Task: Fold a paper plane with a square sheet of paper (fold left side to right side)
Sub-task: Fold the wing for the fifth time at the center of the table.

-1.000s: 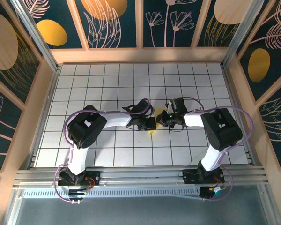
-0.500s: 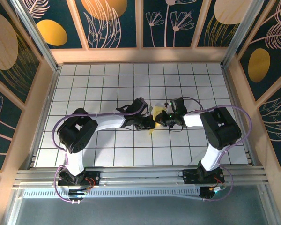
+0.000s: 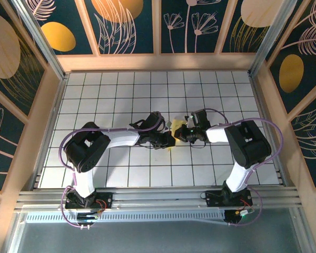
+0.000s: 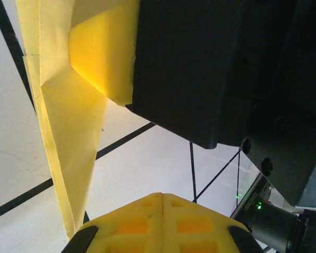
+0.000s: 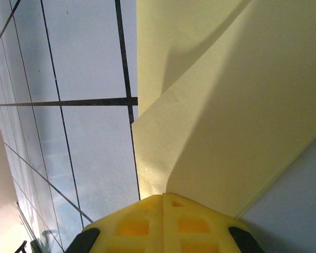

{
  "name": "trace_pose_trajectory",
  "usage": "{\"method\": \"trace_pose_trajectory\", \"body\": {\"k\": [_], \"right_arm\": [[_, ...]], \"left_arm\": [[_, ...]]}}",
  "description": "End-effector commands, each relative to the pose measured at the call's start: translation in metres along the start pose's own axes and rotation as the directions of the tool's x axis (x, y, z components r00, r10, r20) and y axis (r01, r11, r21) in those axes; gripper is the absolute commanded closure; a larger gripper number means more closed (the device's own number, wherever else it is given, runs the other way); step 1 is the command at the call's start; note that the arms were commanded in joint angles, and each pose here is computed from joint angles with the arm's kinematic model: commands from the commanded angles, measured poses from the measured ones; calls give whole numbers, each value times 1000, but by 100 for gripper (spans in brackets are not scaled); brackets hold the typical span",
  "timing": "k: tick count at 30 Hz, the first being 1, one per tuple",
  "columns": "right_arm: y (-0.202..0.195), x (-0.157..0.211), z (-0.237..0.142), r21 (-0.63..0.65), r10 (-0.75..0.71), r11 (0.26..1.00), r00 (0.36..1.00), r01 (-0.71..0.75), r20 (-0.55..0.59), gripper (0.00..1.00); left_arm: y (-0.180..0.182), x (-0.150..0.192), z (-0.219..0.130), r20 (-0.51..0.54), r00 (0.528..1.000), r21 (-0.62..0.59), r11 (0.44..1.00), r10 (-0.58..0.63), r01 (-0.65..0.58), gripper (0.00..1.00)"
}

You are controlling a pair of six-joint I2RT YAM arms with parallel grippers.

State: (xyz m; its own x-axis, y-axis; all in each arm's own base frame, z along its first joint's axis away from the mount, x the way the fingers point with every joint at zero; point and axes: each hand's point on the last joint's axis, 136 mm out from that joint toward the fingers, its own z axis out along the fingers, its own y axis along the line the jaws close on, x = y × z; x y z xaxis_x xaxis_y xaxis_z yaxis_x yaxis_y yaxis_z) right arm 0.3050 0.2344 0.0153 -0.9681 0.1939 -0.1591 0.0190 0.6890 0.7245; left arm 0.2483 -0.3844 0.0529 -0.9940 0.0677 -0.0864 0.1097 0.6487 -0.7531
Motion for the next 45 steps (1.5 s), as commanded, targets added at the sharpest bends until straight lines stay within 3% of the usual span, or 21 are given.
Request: {"method": "trace_pose_trajectory", "body": {"k": [1, 20, 45], "right_arm": [[-55, 35, 7, 185, 79, 981, 994, -64, -79, 100], [-56, 39, 8, 191, 81, 980, 993, -63, -91, 100], [-57, 40, 9, 208, 75, 977, 992, -53, -98, 100]], "left_arm": [[6, -7, -1, 13, 999, 5, 999, -32, 32, 96], [25, 7, 15, -81, 995, 28, 998, -55, 57, 96], [37, 19, 24, -108, 991, 9, 997, -77, 78, 96]]}}
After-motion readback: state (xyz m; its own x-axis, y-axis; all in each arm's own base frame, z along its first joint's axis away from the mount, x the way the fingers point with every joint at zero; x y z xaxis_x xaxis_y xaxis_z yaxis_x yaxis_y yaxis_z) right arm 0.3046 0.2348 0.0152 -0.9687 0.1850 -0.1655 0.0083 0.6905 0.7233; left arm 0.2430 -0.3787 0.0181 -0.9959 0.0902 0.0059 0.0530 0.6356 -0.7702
